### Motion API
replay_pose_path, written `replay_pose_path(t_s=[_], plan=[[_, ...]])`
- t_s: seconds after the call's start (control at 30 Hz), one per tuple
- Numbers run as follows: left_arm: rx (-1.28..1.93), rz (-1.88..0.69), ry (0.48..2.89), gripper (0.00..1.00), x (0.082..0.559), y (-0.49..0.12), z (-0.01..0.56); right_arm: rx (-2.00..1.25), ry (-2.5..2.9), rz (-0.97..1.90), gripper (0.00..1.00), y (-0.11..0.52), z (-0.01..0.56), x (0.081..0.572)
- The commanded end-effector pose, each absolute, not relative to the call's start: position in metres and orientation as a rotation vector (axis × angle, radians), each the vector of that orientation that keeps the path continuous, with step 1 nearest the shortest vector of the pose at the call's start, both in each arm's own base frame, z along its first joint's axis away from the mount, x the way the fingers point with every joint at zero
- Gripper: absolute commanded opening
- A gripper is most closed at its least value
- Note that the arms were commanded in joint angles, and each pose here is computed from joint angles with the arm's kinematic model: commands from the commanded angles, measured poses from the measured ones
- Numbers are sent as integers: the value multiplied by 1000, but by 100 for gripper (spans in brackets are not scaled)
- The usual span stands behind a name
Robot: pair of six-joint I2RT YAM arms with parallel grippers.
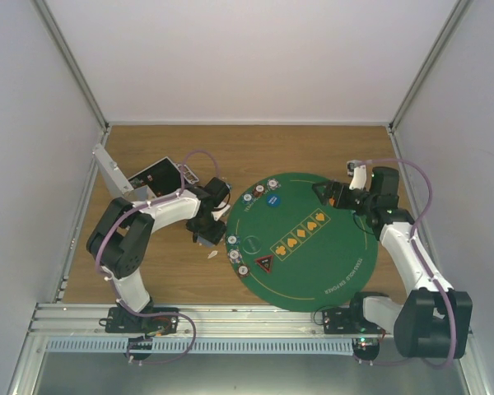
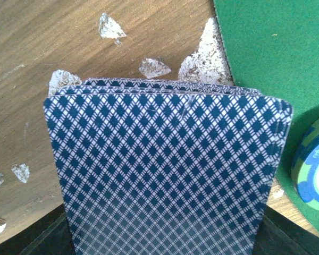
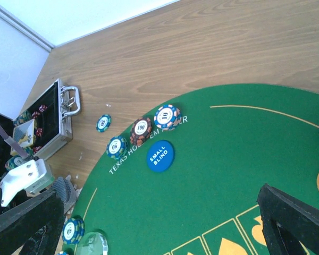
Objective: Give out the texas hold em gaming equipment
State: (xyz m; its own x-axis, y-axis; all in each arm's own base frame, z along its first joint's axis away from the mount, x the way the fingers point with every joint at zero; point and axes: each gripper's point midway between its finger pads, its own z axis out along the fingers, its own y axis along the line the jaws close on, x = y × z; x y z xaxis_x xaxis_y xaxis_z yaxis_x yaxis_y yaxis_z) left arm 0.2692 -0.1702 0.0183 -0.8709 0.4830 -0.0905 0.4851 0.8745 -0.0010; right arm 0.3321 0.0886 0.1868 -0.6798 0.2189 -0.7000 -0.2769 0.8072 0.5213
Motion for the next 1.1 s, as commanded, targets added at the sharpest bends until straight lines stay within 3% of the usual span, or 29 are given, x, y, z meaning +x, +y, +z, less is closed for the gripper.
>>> replay_pose_path(t_s=[0.0,0.13,0.27,0.77,1.07], plan=[[761,-20,2941,75,276,-170,19,-58,2138,794,100,92,203,340],[765,-22,2942,84,277,-171,18,-47,2143,797,100,91,201,341],[774,-21,2946,85,277,-170,15,-33,2141,795,100,90,203,343],[787,-30,2943,64,275,-168,18,-21,2206,804,100,91,193,347],[788,-46,2919,59,274,-169,27,-34,2260,818,100,93,184,346]])
